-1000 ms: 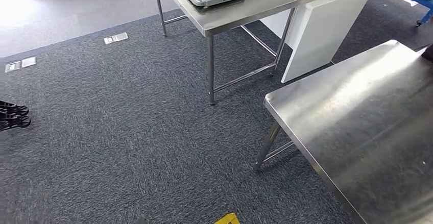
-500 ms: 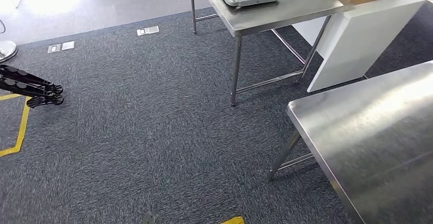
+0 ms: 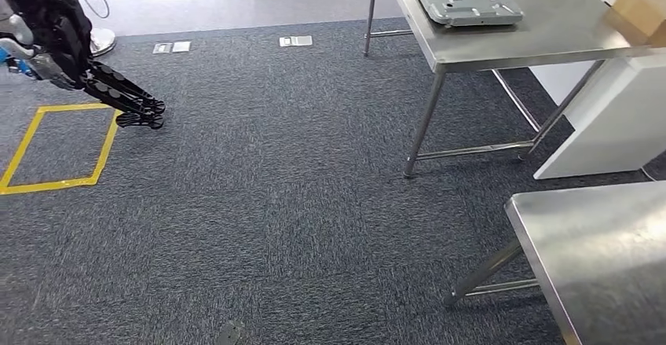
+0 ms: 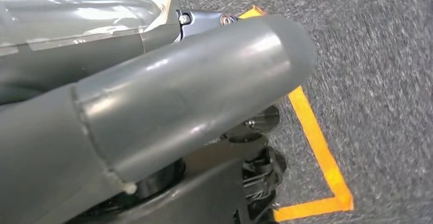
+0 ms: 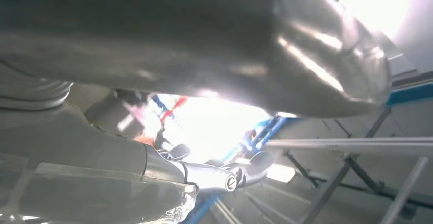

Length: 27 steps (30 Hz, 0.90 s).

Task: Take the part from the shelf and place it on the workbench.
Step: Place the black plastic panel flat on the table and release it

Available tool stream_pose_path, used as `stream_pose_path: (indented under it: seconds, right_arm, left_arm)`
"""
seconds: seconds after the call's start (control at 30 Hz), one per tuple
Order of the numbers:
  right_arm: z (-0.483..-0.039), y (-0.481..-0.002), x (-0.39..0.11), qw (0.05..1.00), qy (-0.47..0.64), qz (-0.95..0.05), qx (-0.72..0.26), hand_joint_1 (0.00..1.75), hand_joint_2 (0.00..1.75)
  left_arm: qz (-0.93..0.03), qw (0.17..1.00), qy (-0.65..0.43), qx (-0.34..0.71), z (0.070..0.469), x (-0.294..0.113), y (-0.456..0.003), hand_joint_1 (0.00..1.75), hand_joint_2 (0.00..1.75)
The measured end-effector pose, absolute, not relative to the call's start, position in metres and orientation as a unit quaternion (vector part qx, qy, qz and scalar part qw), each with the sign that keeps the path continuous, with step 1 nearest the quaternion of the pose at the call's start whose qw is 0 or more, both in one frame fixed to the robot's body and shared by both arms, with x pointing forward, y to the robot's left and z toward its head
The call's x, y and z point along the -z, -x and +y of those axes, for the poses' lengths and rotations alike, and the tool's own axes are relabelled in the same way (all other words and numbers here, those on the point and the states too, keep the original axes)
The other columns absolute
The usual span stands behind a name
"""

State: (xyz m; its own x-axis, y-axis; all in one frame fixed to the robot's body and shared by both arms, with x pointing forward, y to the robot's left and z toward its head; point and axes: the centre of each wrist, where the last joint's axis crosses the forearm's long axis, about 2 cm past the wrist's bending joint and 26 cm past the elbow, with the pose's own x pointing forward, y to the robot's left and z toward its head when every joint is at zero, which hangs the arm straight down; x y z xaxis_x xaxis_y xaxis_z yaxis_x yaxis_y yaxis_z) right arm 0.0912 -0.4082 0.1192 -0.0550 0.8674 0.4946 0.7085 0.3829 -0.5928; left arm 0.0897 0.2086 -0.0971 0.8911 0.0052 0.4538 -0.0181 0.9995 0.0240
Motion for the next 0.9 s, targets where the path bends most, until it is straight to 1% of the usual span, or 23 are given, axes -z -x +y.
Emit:
stream_pose_path:
  seconds: [0.13, 0.27, 0.4, 0.67, 0.77, 0.9]
  right_arm:
    - [-0.396, -0.106, -0.121, 0.419, 0.541, -0.724, -0.091, 0.0, 0.0]
    - [-0.389, -0.109, -0.12, 0.42, 0.535, -0.728, -0.09, 0.0, 0.0]
    - [-0.375, -0.115, -0.118, 0.423, 0.516, -0.739, -0.098, 0.0, 0.0]
    - [-0.301, -0.169, -0.098, 0.446, 0.427, -0.775, -0.139, 0.0, 0.0]
    - [-0.278, -0.177, -0.091, 0.465, 0.403, -0.774, -0.149, 0.0, 0.0]
    - [-0.259, -0.184, -0.089, 0.476, 0.381, -0.778, -0.155, 0.0, 0.0]
  left_arm:
    - [-0.229, 0.973, -0.01, -0.005, 0.21, 0.098, -0.088, 0.0, 0.0]
    - [-0.239, 0.971, -0.007, -0.012, 0.213, 0.099, -0.084, 0.0, 0.0]
    - [-0.248, 0.968, -0.005, -0.034, 0.222, 0.103, -0.069, 0.0, 0.0]
    - [-0.226, 0.969, -0.022, -0.096, 0.265, 0.111, -0.043, 0.0, 0.0]
    - [-0.22, 0.969, -0.034, -0.107, 0.273, 0.111, -0.041, 0.0, 0.0]
    - [-0.213, 0.969, -0.045, -0.114, 0.274, 0.112, -0.035, 0.0, 0.0]
